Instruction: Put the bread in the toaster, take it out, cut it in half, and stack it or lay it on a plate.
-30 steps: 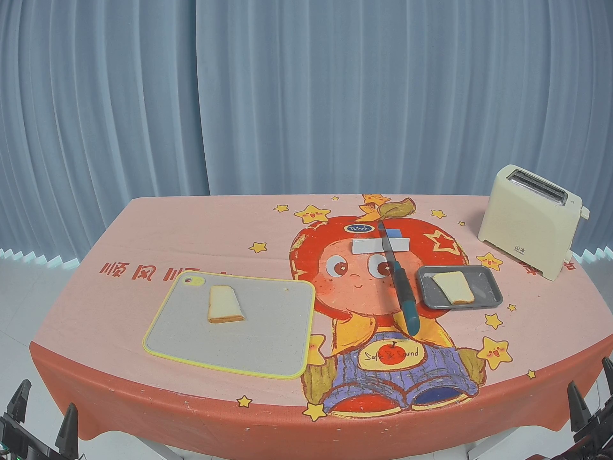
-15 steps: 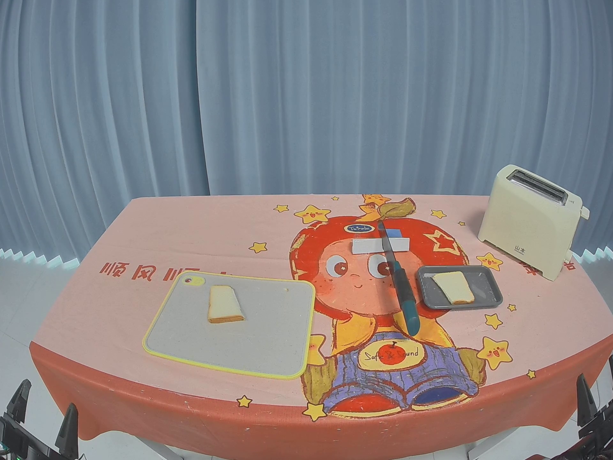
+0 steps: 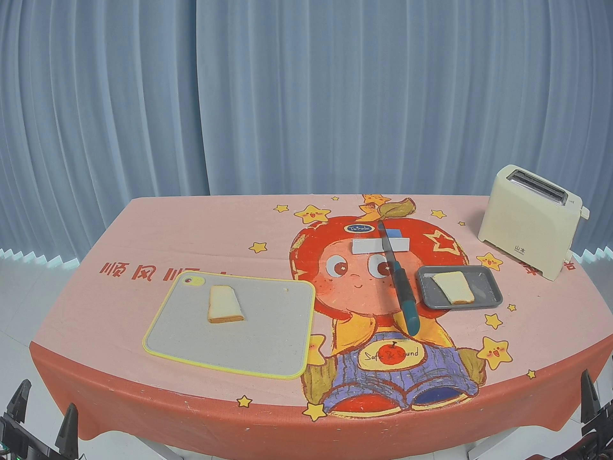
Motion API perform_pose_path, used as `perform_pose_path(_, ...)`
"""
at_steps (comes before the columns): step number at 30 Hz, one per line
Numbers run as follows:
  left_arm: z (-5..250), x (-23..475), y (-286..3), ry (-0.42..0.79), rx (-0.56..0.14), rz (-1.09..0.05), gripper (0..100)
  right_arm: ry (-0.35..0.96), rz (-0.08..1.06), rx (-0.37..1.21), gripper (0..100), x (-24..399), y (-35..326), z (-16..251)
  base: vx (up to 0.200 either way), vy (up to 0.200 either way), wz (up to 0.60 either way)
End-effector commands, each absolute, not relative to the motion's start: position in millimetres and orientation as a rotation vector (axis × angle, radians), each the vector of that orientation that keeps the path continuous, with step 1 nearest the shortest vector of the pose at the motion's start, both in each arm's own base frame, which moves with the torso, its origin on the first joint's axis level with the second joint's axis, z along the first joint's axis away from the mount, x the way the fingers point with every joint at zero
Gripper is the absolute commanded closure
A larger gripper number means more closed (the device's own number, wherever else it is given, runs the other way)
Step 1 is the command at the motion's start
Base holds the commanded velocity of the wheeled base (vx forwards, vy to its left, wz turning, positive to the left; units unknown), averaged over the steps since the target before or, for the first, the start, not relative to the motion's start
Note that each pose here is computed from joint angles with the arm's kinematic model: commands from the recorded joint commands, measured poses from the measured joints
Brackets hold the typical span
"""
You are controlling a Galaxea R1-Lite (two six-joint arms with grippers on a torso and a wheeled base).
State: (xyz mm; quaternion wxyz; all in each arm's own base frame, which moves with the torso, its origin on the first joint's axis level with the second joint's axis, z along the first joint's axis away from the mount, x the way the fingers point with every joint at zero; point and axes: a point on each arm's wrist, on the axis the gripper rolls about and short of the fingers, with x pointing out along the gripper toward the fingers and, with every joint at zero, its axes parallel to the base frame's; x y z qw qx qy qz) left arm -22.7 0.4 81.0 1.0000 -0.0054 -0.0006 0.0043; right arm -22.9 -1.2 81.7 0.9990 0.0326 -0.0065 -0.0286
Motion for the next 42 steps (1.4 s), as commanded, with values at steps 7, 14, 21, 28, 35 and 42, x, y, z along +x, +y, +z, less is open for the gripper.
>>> perform_pose_path(7,76.1,-21.3,0.4,0.018,-0.011,0.009,0,-0.009,-0.018,0.011,0,-22.8,-0.3,76.4,0.000,0.000,0.00)
perform_pose_path(14,76.2,-21.4,0.4,0.015,-0.011,0.009,0,-0.008,-0.006,0.018,0,-22.8,-0.1,76.3,0.000,0.000,0.00)
perform_pose_path(21,76.2,-21.3,0.3,0.017,-0.009,0.003,0,-0.008,-0.006,0.018,0,-22.8,-0.1,76.3,0.000,0.000,0.00)
perform_pose_path(28,76.4,-21.3,0.4,0.015,-0.017,0.008,0,-0.008,-0.006,0.018,0,-22.8,-0.1,76.3,0.000,0.000,0.00)
perform_pose_path(35,76.5,-21.3,0.4,0.014,-0.020,0.008,0,-0.008,-0.006,0.018,0,-22.8,-0.1,76.3,0.000,0.000,0.00)
perform_pose_path(42,86.1,-21.6,0.7,-0.080,-0.021,0.018,0,-0.008,-0.006,0.018,0,-22.8,-0.1,76.3,0.000,0.000,0.00)
